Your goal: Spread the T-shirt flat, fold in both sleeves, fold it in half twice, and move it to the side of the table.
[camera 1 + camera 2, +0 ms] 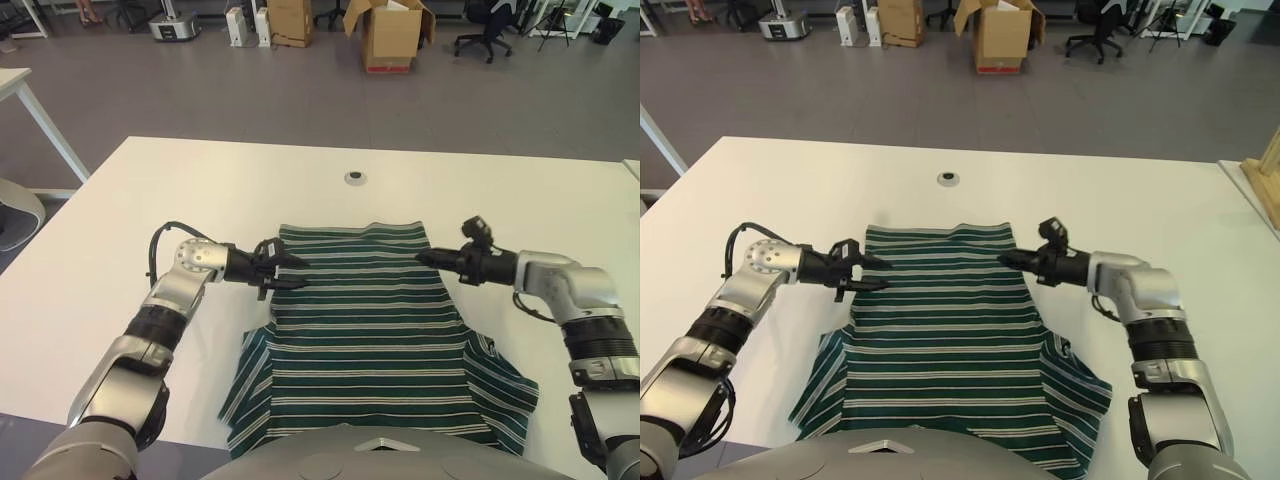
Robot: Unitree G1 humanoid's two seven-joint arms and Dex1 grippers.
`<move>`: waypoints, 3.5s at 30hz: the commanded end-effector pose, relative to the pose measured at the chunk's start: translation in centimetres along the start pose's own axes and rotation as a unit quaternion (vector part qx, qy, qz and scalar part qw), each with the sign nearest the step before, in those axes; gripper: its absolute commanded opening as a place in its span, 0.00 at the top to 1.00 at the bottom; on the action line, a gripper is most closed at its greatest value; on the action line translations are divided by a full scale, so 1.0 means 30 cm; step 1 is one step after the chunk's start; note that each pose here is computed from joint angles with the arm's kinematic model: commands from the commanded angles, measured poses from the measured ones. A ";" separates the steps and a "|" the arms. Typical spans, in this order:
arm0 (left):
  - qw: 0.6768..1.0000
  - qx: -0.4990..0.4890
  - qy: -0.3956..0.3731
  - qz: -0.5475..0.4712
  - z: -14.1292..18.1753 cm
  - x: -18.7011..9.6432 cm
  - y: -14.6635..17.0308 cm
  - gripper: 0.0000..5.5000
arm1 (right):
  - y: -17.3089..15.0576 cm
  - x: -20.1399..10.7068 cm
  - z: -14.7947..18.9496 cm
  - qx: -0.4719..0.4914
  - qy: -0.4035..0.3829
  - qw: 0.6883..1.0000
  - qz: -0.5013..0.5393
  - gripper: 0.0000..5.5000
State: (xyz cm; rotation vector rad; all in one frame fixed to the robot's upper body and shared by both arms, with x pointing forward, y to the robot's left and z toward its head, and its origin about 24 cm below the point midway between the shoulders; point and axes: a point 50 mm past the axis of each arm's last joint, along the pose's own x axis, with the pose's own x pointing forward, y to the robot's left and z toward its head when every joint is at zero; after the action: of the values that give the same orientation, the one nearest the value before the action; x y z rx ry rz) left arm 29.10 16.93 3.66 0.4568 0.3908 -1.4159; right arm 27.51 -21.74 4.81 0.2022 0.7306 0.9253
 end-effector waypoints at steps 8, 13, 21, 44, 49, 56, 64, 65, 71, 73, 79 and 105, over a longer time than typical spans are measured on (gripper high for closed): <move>0.980 0.085 0.080 0.159 0.053 0.091 0.187 0.64 | -0.169 0.095 0.182 -0.117 0.004 0.971 -0.208 0.81; 0.933 0.157 0.117 0.301 0.155 0.038 0.302 0.64 | -0.144 0.105 0.346 -0.096 -0.120 0.965 -0.213 0.81; 0.980 0.120 0.006 0.158 0.246 -0.084 0.299 0.64 | -0.142 -0.090 0.376 -0.080 -0.209 0.958 -0.180 0.81; 0.990 0.073 0.113 0.050 -0.003 -0.274 -0.208 0.64 | 0.014 -0.284 0.166 -0.005 -0.321 0.920 -0.225 0.81; 0.982 0.099 0.157 0.040 -0.066 -0.296 -0.213 0.64 | 0.016 -0.290 0.174 -0.007 -0.330 0.915 -0.230 0.81; 0.968 0.094 0.221 0.069 -0.121 -0.391 -0.138 0.64 | 0.024 -0.280 0.162 -0.004 -0.333 0.914 -0.231 0.81; 0.984 -0.005 0.140 0.106 -0.097 -0.430 -0.087 0.64 | 0.030 -0.262 0.131 0.007 -0.325 0.917 -0.233 0.81; 0.983 -0.043 0.130 0.121 -0.105 -0.453 -0.075 0.64 | 0.033 -0.257 0.122 0.011 -0.324 0.917 -0.233 0.81; 0.922 -0.357 0.034 0.144 -0.151 -0.562 -0.088 0.64 | 0.051 -0.231 0.061 0.034 -0.320 0.917 -0.236 0.81; 0.900 -0.413 0.014 0.140 -0.158 -0.534 -0.109 0.64 | 0.051 -0.229 0.056 0.037 -0.319 0.917 -0.236 0.81; 0.877 -0.463 0.022 0.125 -0.182 -0.475 -0.160 0.64 | 0.051 -0.215 0.055 0.032 -0.298 0.926 -0.228 0.81; 0.884 -0.453 0.053 0.101 -0.266 -0.342 -0.279 0.99 | 0.012 -0.237 0.091 0.043 -0.306 0.923 -0.230 0.80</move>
State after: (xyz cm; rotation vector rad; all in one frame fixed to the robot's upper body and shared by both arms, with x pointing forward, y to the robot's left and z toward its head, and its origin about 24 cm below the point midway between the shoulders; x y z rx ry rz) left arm 21.51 28.80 3.52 -0.1838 0.8640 -0.8945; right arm 26.10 -26.31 9.89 0.3640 0.2231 0.3497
